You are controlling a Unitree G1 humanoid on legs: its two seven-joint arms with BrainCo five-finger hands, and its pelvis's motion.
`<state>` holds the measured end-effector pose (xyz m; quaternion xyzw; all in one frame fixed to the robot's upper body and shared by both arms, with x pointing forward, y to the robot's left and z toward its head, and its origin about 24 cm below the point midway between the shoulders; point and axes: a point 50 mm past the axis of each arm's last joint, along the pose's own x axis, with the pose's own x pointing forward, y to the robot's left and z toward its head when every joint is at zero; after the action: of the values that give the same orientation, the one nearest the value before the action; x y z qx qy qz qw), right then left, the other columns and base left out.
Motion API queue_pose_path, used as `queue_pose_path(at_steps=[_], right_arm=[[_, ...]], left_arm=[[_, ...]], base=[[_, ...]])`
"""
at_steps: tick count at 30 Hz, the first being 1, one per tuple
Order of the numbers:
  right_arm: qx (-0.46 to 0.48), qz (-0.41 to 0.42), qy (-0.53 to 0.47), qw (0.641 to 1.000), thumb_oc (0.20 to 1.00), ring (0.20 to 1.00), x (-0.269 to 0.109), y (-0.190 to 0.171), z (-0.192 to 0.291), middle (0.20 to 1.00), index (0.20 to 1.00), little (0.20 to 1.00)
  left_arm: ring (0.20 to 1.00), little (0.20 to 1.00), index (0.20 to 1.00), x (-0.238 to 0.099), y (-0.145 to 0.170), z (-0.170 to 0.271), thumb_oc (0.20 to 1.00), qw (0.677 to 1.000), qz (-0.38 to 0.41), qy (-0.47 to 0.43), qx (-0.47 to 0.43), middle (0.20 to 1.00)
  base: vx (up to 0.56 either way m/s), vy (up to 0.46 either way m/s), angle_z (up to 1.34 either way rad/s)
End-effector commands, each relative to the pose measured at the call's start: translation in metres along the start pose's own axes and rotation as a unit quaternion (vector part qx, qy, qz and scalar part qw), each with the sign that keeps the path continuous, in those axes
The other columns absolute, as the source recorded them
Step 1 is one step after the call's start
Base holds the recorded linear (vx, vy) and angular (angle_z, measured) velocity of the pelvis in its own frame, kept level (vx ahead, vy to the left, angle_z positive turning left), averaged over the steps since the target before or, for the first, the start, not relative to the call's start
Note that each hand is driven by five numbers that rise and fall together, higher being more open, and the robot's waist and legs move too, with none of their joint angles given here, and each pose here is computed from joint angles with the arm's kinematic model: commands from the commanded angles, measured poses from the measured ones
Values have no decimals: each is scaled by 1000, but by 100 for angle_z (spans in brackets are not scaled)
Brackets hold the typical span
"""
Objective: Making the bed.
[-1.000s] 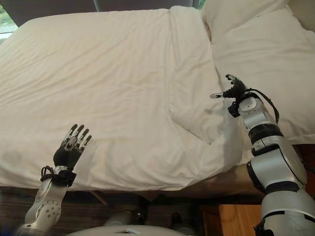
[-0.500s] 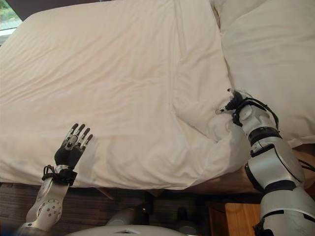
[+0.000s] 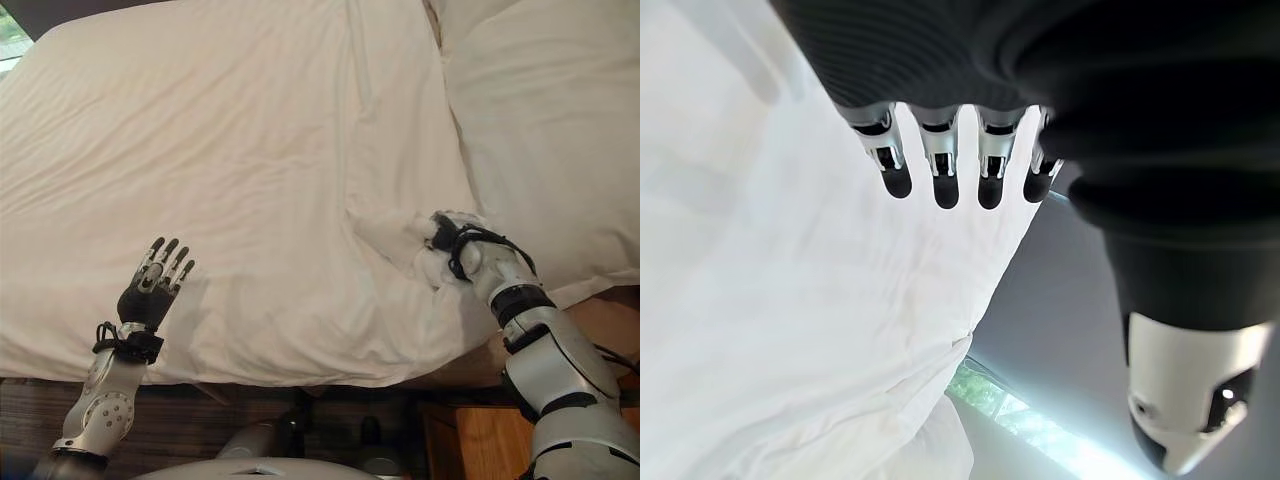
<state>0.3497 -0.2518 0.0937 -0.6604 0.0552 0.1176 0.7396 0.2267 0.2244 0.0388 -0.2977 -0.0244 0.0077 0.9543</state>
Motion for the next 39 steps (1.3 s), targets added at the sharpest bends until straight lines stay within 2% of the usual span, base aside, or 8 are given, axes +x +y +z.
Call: queue_pose_path(at_steps=[1, 4, 13, 20, 26, 28, 33, 39], right_arm=[[-59, -12, -61, 996, 200, 200, -12, -16, 13, 200, 200, 200], [-66, 2, -81, 995, 200, 200, -26, -6, 13, 200, 200, 200], [-64, 171, -62, 981, 200, 200, -83, 105, -5, 200, 200, 200], [20, 235, -3, 972, 200, 200, -107, 178, 0, 200, 200, 200], [73, 217, -39, 973, 200, 200, -95, 176, 32, 200, 200, 200], [178, 189, -73, 963, 200, 200, -91, 161, 56, 200, 200, 200], [263, 138, -147, 943, 200, 200, -92, 121, 78, 200, 200, 200], [281, 123, -192, 932, 200, 200, -105, 99, 87, 200, 200, 200]], left_arm=[[1000, 1000, 1000, 8, -5, 17, 1000, 998, 0, -69, -5, 1000], [1000, 1000, 1000, 6, -3, 17, 1000, 997, 5, -71, -4, 1000], [1000, 1000, 1000, 1, 3, 18, 1000, 997, 27, -76, 14, 1000], [1000, 1000, 1000, -1, 9, 19, 1000, 994, 61, -92, 25, 1000], [1000, 1000, 1000, 2, 9, 17, 1000, 993, 73, -91, 28, 1000], [1000, 1000, 1000, 2, 10, 13, 1000, 993, 77, -84, 25, 1000], [1000, 1000, 1000, 4, 8, 9, 1000, 995, 71, -72, 25, 1000], [1000, 1000, 1000, 5, 8, 6, 1000, 995, 67, -66, 19, 1000]], base=[[18, 14, -4], [7, 8, -3], [3, 7, -2], [0, 11, -3], [1, 11, -6], [-5, 15, -10], [1, 9, -6], [0, 0, 0]])
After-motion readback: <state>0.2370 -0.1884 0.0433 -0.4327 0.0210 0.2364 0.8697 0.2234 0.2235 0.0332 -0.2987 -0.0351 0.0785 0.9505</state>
